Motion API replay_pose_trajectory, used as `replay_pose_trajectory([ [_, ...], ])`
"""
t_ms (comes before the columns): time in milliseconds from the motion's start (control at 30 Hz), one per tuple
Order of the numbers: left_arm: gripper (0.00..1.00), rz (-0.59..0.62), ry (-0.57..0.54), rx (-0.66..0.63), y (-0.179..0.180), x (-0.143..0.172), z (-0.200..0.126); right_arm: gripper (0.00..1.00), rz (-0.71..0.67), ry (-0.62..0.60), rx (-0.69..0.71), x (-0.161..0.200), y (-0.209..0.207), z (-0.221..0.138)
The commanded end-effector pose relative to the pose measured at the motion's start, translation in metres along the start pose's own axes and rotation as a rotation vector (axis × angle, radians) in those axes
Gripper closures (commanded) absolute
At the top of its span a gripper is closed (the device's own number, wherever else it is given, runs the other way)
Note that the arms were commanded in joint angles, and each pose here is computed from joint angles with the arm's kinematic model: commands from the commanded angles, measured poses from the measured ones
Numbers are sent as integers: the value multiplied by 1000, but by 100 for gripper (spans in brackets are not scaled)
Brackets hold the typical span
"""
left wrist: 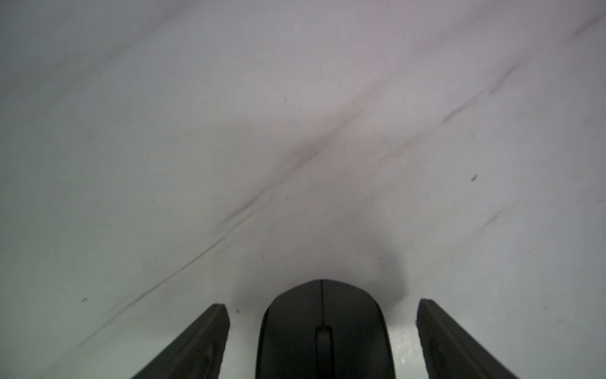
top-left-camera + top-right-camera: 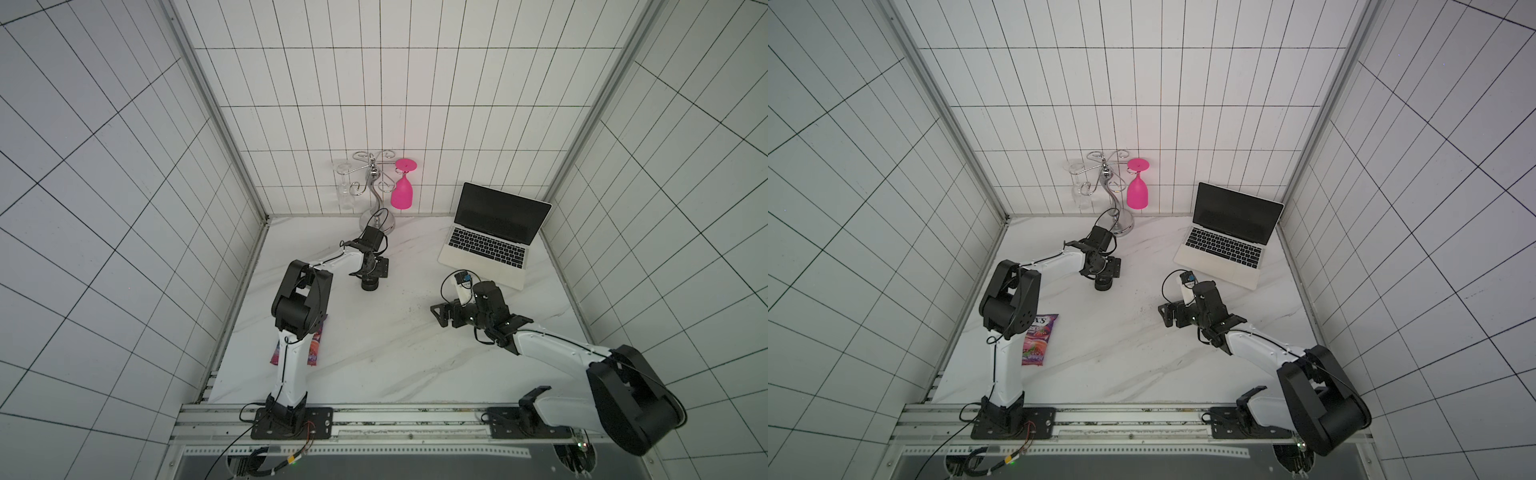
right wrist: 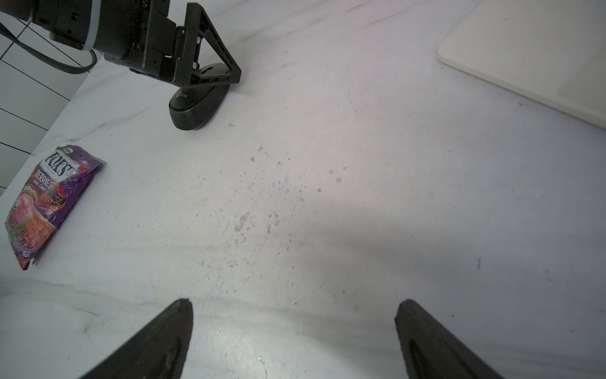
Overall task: Insert the wireless mouse receiver into the laptop
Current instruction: Pick up the mouse from the center of the board.
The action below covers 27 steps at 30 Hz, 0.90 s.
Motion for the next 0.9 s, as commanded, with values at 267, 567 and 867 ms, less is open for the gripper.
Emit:
replay_pose_trajectory([
  [267, 40, 82, 95, -122, 7, 23, 11, 2, 2, -5, -22, 3, 3, 10],
  [567, 57, -99, -12, 130, -9, 7, -58, 1, 114, -59, -67, -19, 14, -15],
  [867, 58, -165, -242, 923, -78, -21, -228, 1, 331, -193, -430, -76, 56, -60],
])
Point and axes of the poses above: each gripper's point midway between its finger pads, its own z axis out along the fingers, its own y axis along the line the jaws close on, x = y × z, the point moved 1 cm from there along -z, back along the fingers, and after that the axes turned 7 degrees about -z, right-handed, at the moved point
